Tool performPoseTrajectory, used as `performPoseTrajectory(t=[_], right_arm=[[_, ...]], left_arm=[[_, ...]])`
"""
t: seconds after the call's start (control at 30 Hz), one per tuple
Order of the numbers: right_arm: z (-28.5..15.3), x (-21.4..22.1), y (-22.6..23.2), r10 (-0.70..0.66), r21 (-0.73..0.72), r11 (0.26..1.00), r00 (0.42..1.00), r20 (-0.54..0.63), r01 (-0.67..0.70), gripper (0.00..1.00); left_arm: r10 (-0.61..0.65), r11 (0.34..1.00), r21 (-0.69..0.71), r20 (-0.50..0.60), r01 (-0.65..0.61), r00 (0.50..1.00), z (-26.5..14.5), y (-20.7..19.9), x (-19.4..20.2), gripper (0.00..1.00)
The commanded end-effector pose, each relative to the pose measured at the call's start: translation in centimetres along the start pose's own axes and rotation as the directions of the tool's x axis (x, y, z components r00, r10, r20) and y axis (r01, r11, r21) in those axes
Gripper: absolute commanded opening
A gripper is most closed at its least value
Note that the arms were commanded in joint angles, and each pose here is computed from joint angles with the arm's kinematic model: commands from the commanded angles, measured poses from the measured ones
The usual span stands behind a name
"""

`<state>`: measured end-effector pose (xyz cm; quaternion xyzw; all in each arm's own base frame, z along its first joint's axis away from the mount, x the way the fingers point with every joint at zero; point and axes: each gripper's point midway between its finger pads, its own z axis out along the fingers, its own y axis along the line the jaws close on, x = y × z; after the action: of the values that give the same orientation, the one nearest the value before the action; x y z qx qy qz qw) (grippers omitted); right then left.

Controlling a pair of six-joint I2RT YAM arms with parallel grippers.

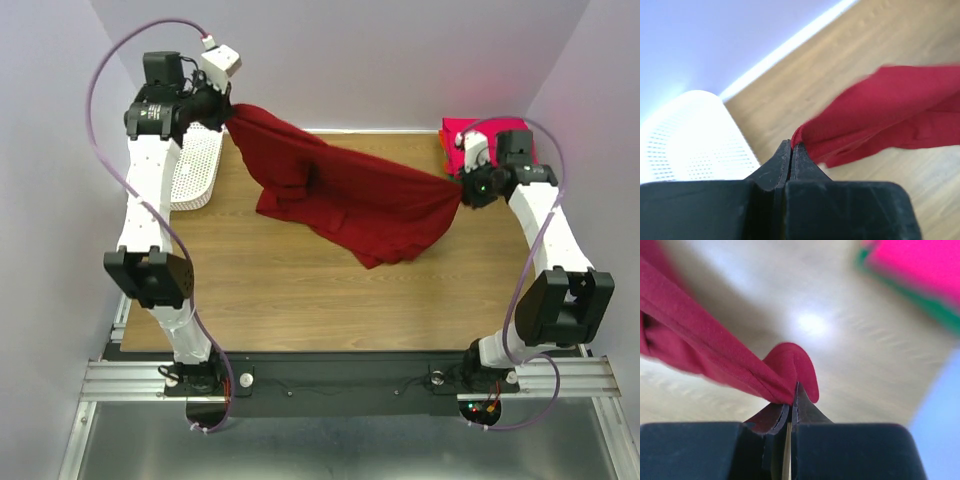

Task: Fold and stack the t-shirts
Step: Flatten the tshirt out

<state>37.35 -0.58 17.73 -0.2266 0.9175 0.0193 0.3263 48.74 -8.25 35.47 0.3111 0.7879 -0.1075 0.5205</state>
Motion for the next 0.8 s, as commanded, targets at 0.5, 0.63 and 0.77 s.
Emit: performPoseTrajectory(t=[0.5,0.63,0.77], right_arm=[[-25.3,-16.8,-12.8,-0.283,0.658,0.751,0.876,0.390,-0.051,0.01],[-30.4,-18.0,-12.7,-0.350,0.728,0.681,0.835,0.425,-0.085,0.01],[-34.3,-18.3,-12.5,-0.400,0.780,0.614,0.804,0.440,-0.121,0.01]], left_arm=[[0.313,0.854,-0.518,0.437,-0.049,0.843,-20.7,4.0,-14.9,0.00],[0.348,0.818,-0.575,0.478,-0.012,0.807,-24.3,3.2,-15.9,0.00],[0.394,0.769,-0.639,0.499,0.020,0.772,-27.0,2.7,-16.2,0.00]])
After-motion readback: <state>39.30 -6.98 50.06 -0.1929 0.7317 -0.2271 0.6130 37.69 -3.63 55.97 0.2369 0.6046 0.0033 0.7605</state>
